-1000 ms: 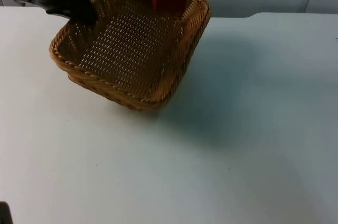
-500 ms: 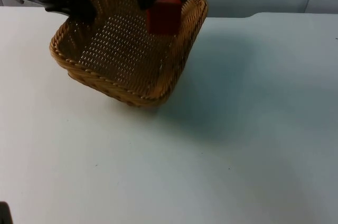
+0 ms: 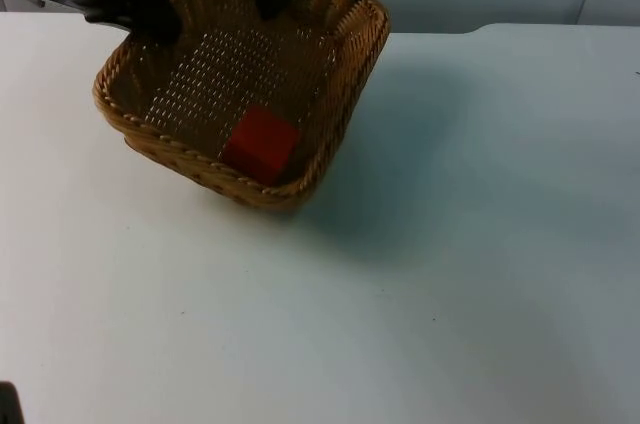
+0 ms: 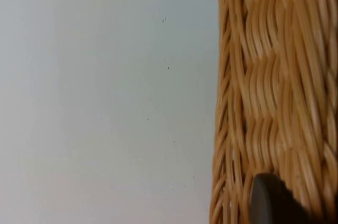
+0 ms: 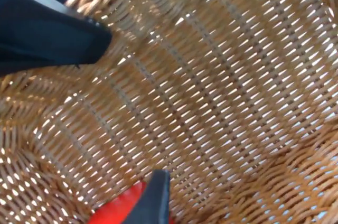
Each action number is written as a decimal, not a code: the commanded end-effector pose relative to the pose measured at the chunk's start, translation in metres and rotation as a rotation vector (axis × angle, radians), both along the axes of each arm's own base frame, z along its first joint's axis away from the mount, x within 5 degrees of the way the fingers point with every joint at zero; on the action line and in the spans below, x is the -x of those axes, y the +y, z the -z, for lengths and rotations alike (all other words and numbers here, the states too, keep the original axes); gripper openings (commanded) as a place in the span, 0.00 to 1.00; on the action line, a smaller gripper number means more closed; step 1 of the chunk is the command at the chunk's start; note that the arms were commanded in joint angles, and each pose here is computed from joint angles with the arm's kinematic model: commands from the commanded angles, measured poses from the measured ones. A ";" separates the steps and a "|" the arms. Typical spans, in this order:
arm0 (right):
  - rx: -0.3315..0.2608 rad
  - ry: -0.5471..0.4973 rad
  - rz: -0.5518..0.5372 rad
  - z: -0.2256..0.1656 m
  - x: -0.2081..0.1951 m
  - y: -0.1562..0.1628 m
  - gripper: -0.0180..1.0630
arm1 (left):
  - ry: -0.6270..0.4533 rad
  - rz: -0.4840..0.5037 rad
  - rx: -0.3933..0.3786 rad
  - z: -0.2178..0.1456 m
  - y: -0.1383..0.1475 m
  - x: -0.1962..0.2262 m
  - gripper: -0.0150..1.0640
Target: Pick up the basket with the left hand and place the cube into the basket with the right hand.
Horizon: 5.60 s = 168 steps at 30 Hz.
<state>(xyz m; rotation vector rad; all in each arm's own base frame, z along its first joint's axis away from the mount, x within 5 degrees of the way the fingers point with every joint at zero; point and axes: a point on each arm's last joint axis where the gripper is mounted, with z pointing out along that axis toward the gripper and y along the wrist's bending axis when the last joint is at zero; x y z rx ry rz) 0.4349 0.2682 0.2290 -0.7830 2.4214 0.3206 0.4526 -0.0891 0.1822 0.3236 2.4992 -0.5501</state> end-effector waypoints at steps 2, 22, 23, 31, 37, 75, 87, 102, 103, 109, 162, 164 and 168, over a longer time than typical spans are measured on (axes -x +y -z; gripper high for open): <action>-0.030 -0.067 -0.004 -0.025 0.004 0.001 0.84 | -0.028 -0.020 0.037 -0.013 -0.003 -0.001 0.01; 0.178 -0.298 0.220 -0.105 0.002 -0.071 0.77 | -0.030 -0.021 0.037 -0.013 -0.003 -0.001 0.01; 0.187 -0.273 0.264 -0.106 0.000 -0.086 0.66 | -0.031 -0.022 0.037 -0.013 -0.003 -0.001 0.01; 0.235 -0.164 0.462 -0.124 0.000 -0.161 0.39 | -0.032 -0.023 0.036 -0.014 -0.003 -0.001 0.01; 0.382 -0.162 0.479 -0.143 0.013 -0.195 0.38 | -0.036 -0.026 0.035 -0.014 -0.003 -0.002 0.01; 0.225 -0.249 0.759 -0.230 0.081 -0.271 0.01 | 0.371 0.074 0.156 0.023 -0.028 0.048 0.01; 0.212 -0.243 0.755 -0.230 0.081 -0.270 0.01 | 0.410 0.186 0.161 0.034 -0.061 0.069 0.13; 0.210 -0.243 0.756 -0.230 0.081 -0.270 0.01 | 0.252 0.251 -0.048 0.034 -0.061 0.059 0.72; 0.210 -0.243 0.756 -0.230 0.081 -0.270 0.01 | 0.215 0.262 -0.082 0.030 -0.060 0.054 0.72; 0.210 -0.243 0.756 -0.230 0.081 -0.270 0.01 | 0.097 0.209 -0.121 -0.010 -0.055 0.026 0.71; -0.090 -0.470 0.477 -0.063 0.441 -0.264 0.01 | -0.550 -0.030 -0.216 -0.108 0.085 0.474 0.01; -0.094 -0.458 0.474 -0.063 0.441 -0.263 0.01 | -0.538 -0.035 -0.234 -0.107 0.086 0.474 0.01; -0.099 -0.432 0.467 -0.060 0.442 -0.262 0.01 | -0.519 -0.063 -0.258 -0.105 0.089 0.473 0.01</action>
